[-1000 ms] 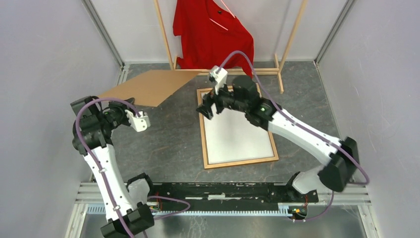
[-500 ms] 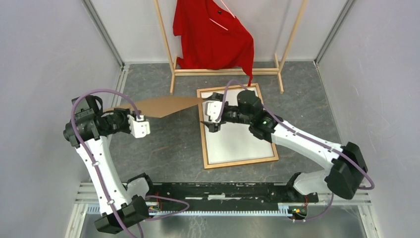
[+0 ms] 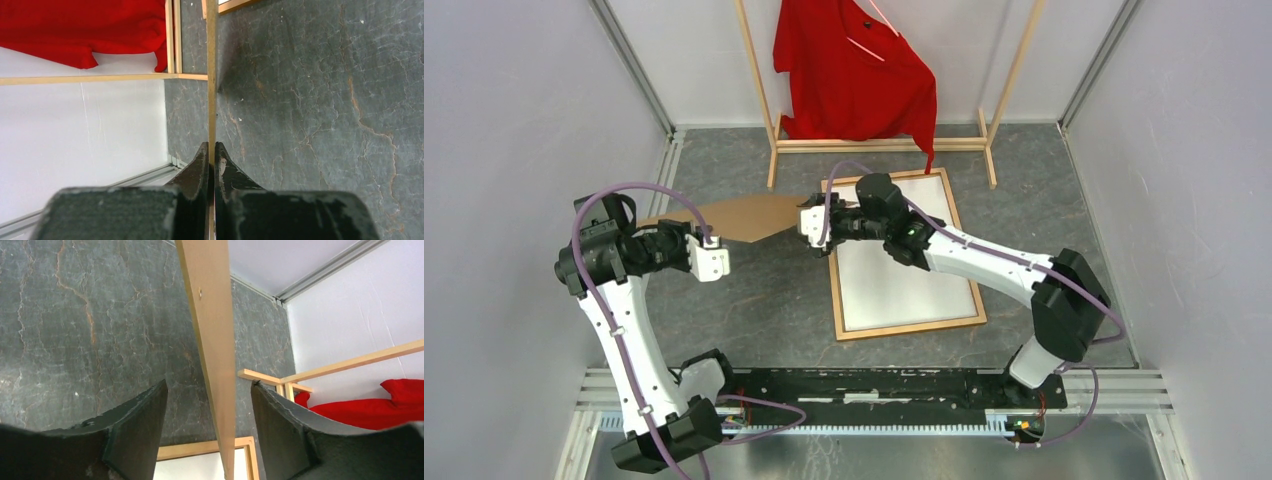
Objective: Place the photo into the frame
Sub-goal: Turn over the photo frame item at the center of the board.
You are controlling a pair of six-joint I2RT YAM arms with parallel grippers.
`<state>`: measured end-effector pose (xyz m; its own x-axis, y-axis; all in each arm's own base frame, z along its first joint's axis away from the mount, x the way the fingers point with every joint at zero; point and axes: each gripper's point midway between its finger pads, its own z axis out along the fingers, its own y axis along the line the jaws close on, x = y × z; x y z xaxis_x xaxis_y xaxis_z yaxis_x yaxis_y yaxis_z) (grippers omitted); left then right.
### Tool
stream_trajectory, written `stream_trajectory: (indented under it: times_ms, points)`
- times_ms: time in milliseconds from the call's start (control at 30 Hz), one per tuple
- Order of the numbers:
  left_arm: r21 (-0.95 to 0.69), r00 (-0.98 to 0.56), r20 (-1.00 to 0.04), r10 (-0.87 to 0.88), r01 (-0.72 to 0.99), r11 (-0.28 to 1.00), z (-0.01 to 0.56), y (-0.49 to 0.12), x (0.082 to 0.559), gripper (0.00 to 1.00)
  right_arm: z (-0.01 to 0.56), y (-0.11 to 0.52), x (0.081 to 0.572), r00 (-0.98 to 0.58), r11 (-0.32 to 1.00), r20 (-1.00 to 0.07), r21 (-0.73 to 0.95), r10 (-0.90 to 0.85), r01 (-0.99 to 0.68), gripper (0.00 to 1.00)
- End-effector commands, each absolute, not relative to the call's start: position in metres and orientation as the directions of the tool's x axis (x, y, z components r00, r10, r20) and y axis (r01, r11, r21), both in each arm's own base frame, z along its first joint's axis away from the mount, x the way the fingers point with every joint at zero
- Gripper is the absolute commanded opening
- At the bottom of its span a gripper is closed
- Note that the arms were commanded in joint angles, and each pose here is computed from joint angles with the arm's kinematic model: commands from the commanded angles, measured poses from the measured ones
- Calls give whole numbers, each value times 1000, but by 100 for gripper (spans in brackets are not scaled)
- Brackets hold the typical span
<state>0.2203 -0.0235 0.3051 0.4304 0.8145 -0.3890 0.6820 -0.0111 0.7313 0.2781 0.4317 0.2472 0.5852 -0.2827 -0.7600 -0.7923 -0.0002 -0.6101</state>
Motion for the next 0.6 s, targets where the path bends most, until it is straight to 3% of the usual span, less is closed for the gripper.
stream_trajectory:
  times_ms: [0,167,400,467,533,567]
  points:
    - [823,581,-214,785,541,-175,323,-28,227,2,269,449,289,636,48,-733,-664,-241,-746,65]
    - [816,570,-235,787,555,-159,322,-28,229,2,259,455,300,628,77,-733,-664,-262,-743,44]
    - [828,566,-238,789,543,-140,326,-28,232,2,273,454,309,631,146,-731,-676,-262,-722,1]
    - [848,559,-233,796,517,-116,332,-27,237,20,281,452,311,629,188,-735,-675,-253,-713,0]
    - [870,542,-247,803,489,-63,343,-25,244,54,292,450,313,624,234,-747,-665,-230,-710,0]
    - [879,533,-264,804,476,-27,349,-25,247,82,298,450,313,624,252,-751,-660,-216,-707,0]
